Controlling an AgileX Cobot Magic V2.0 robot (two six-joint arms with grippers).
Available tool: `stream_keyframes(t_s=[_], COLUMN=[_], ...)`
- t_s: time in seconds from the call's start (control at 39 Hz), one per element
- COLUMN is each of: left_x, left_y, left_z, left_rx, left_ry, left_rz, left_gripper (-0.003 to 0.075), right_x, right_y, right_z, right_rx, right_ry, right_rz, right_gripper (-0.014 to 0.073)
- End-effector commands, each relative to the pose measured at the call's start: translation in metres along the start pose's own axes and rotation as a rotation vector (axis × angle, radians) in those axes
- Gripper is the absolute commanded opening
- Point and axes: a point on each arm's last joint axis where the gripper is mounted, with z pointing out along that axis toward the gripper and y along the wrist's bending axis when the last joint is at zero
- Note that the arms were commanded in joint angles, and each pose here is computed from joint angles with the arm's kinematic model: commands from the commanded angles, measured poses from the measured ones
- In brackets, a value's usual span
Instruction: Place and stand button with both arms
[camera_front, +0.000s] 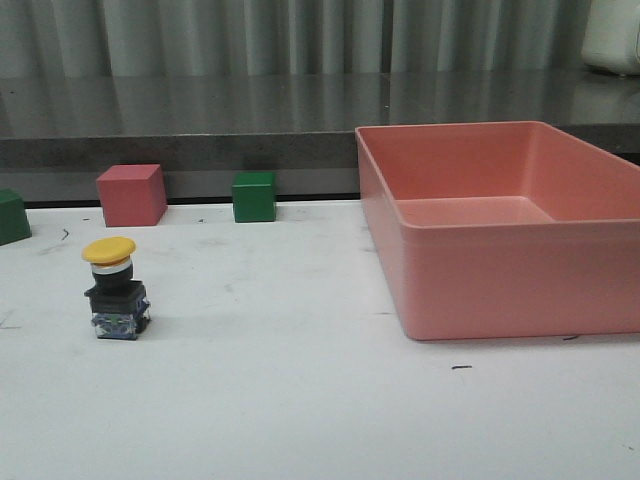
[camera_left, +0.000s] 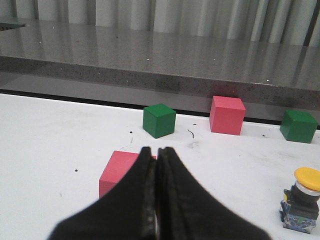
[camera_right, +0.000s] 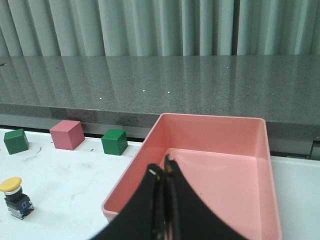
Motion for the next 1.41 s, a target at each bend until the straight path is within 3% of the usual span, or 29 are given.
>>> stream_keyframes(t_s=[0.0, 0.38, 0.8, 1.05, 1.39], left_x=[-0.006, -0.006, -0.006, -0.006, -0.006], left_y=[0.000, 0.000, 0.000, 0.000, 0.000], left_z=[-0.002, -0.002, -0.002, -0.002, -0.002], left_rx=[0.002, 0.002, 0.002, 0.002, 0.002], left_ry=[-0.100, -0.100, -0.100, -0.102, -0.102], left_rz=[-0.017, -0.017, -0.017, -0.017, -0.017], left_gripper=[-0.0020, -0.0020, -0.0020, -0.0020, -0.0020], right_x=[-0.016, -0.007, 0.073, 0.099, 0.103], right_y=[0.002, 0.001, -0.023, -0.028, -0.028], right_z=[-0.001, 0.000, -0.025, -0.020, -0.020], right_rx=[-0.013, -0.007, 0.270, 0.280, 0.281], right_ry=[-0.109, -0.115, -0.098, -0.095, -0.068], right_rz=[-0.022, -0.025, 0.035, -0.021, -0.017], right_gripper=[-0.0069, -0.0069, -0.0069, -0.0069, -0.0069])
